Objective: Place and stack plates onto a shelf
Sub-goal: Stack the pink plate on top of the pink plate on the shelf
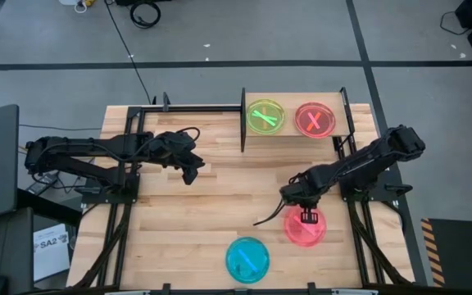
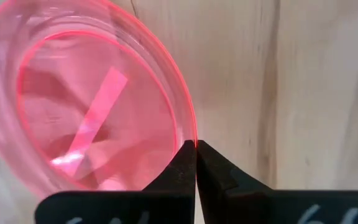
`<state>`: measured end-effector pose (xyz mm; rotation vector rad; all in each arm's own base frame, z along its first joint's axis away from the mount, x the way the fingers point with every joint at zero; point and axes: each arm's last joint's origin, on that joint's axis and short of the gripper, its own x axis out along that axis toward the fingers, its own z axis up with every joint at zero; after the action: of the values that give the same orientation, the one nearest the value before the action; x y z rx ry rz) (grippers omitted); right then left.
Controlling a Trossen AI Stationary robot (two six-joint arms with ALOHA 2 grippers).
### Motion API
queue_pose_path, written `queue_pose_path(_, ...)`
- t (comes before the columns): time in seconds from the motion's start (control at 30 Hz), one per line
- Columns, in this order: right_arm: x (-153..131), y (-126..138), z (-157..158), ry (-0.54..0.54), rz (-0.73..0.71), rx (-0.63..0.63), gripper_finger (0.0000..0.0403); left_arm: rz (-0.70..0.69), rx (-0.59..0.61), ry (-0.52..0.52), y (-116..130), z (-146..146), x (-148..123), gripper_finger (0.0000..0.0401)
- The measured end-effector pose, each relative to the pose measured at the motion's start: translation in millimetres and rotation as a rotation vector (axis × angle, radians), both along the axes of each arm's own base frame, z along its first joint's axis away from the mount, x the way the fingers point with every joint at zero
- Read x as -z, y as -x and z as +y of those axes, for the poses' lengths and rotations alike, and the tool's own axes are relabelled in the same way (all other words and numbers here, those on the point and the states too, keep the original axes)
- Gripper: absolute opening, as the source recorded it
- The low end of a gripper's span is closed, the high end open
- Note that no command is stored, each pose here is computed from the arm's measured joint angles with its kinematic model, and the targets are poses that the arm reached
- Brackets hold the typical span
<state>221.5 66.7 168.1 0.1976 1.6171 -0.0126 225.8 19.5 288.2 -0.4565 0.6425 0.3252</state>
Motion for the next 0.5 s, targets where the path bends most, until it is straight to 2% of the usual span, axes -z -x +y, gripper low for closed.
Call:
queue_pose_path(0.37,-49,-11,-5,0.016,0.057,-0.023,0.0007,0.000,0.000,0.000,0,0,0,0.0096)
queue_pose_path(0.5,-70,-17,-8,0.012,0.038,-0.044,0.0007,0.000,0.000,-0.001,0,0,0,0.0096)
